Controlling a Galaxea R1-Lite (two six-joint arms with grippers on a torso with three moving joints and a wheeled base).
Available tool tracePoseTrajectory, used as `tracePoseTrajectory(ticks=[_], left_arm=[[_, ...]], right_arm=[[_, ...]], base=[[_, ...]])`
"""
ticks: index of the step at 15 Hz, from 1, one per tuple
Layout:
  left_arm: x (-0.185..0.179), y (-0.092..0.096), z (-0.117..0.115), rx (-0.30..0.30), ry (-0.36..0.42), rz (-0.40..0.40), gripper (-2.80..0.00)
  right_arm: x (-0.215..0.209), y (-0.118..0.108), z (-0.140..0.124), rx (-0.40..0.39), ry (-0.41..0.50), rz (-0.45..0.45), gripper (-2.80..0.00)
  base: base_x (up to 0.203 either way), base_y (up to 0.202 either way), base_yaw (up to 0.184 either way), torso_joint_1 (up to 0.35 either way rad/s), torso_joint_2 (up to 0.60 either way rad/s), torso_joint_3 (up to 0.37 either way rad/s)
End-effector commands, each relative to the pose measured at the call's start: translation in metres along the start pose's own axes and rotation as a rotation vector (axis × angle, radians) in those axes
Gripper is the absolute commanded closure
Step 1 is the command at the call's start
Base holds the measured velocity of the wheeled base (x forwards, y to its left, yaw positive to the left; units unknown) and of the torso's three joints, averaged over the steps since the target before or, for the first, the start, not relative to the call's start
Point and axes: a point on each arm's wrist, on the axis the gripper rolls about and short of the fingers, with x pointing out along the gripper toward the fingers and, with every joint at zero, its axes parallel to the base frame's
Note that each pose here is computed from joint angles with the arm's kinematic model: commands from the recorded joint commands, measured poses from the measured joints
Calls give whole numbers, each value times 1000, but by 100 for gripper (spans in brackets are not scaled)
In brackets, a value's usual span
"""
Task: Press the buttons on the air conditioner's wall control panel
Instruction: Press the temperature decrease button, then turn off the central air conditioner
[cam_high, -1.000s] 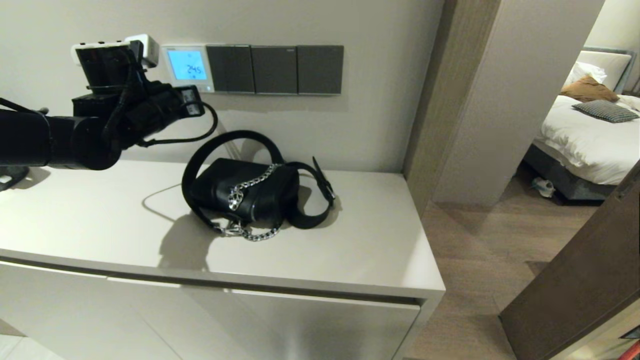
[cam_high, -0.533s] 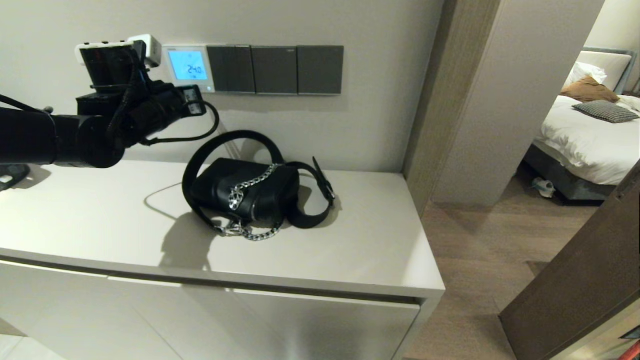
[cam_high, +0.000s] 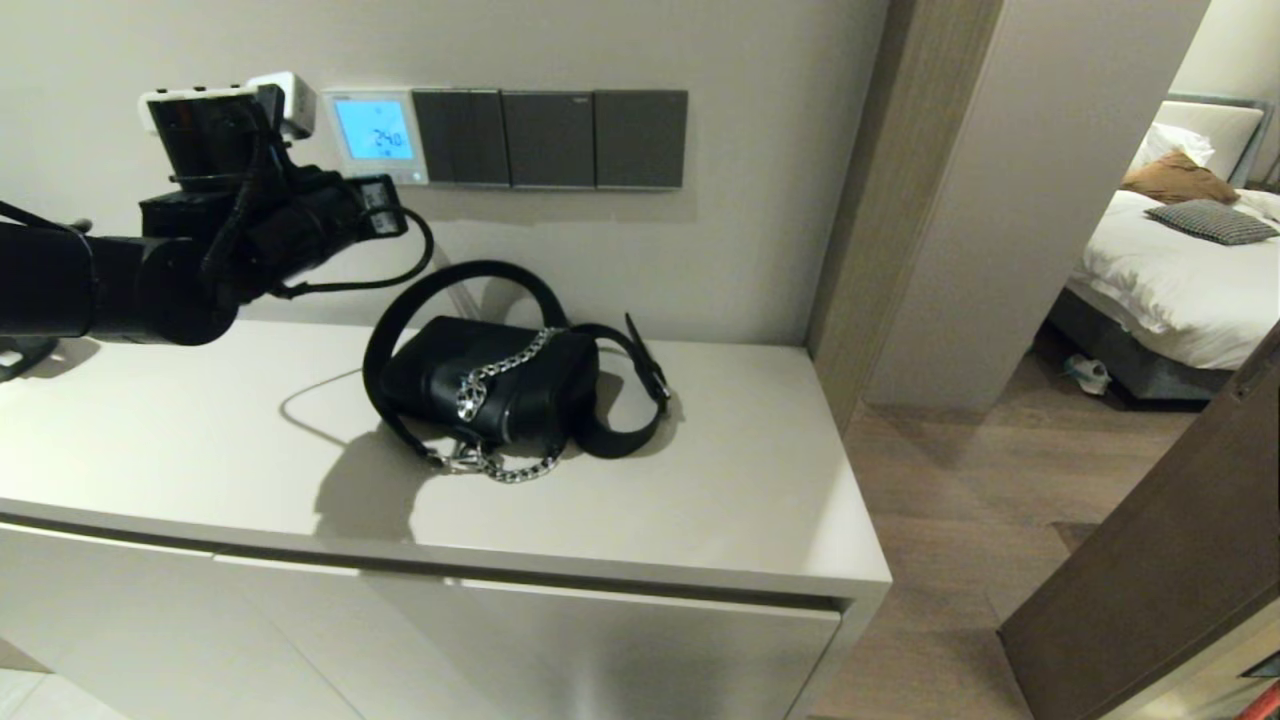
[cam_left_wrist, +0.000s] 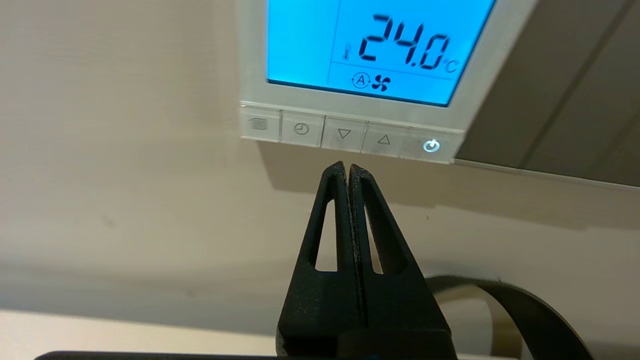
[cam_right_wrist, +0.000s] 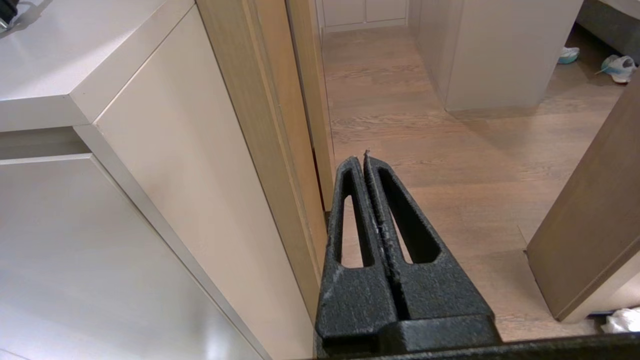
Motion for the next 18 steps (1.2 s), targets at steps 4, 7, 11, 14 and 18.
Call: tracePoseTrajectory(ticks=[4,7,11,14,18], left_arm=[[-49,0,21,2,-41,3,0],[-94,3,34,11,-60,7,0],[-167,13,38,30,-84,34,0],[-227,21,28,35,-105,67,0],[-300,27,-6,41,-123,98,0]], right_arm=[[0,0,0,0,4,0,0],[0,0,0,0,3,0,0],[0,0,0,0,3,0,0],[0,0,-1,0,4,0,0],[0,0,0,0,3,0,0]], base=[[0,0,0,0,0,0],[0,0,0,0,0,0],[0,0,0,0,0,0],[0,0,0,0,0,0],[0,0,0,0,0,0]])
